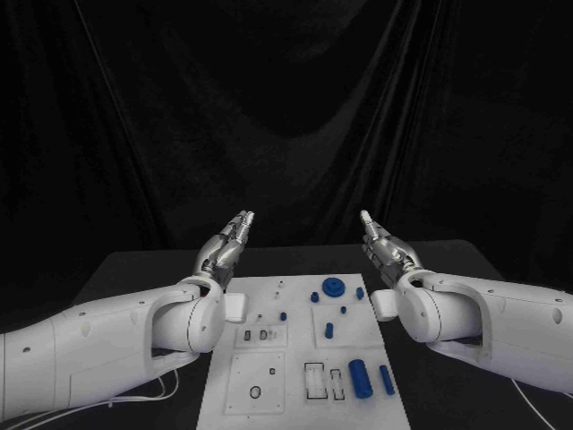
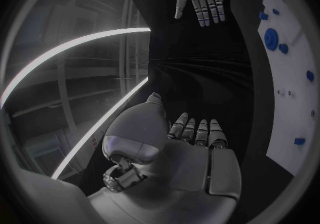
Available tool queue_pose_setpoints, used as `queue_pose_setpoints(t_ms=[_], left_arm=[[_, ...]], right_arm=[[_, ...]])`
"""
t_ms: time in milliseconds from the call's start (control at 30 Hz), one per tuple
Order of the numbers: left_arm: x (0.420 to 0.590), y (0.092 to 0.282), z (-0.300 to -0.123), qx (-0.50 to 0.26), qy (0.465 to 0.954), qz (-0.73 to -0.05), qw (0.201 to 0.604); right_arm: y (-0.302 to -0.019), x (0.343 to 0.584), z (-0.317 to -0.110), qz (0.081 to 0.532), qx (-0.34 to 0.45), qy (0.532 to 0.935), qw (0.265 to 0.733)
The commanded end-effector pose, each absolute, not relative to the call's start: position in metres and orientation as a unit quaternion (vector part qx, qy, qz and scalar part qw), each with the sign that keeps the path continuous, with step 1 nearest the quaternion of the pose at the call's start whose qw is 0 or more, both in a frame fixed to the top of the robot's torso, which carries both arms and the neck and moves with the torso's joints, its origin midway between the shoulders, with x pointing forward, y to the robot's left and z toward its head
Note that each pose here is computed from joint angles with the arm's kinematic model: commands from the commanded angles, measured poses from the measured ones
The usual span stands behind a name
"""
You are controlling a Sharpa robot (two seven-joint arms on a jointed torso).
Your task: Assemble the parts on the task board
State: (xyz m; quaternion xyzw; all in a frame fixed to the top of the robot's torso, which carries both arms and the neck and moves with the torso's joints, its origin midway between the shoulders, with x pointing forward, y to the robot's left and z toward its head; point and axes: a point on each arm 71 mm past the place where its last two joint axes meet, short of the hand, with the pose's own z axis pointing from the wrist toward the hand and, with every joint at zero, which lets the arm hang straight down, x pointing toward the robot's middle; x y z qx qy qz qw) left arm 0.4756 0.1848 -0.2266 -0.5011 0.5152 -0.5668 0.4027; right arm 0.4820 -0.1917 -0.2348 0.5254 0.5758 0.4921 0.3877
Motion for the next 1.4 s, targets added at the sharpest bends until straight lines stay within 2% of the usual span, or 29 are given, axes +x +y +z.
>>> queue_pose_setpoints(t_ms=[33, 167, 200, 700, 1000, 1100, 1400], left_arm=[[0.478, 0.181, -0.220, -0.517, 0.471, -0.622, 0.353], [0.478, 0.181, -0.220, -0.518, 0.468, -0.626, 0.348], [0.486, 0.189, -0.220, -0.513, 0.460, -0.637, 0.346], [0.489, 0.191, -0.220, -0.510, 0.456, -0.645, 0.339], [0.490, 0.196, -0.220, -0.502, 0.458, -0.645, 0.349], [0.491, 0.199, -0.219, -0.491, 0.461, -0.647, 0.358], [0.489, 0.215, -0.217, -0.469, 0.465, -0.642, 0.389]], right_arm=[[-0.187, 0.481, -0.239, 0.497, 0.551, 0.586, 0.326], [-0.187, 0.481, -0.239, 0.497, 0.551, 0.586, 0.326], [-0.193, 0.484, -0.240, 0.500, 0.551, 0.588, 0.316], [-0.197, 0.486, -0.240, 0.512, 0.544, 0.591, 0.304], [-0.196, 0.488, -0.238, 0.528, 0.505, 0.608, 0.311], [-0.197, 0.490, -0.236, 0.534, 0.483, 0.616, 0.320], [-0.199, 0.496, -0.220, 0.540, 0.379, 0.645, 0.385]])
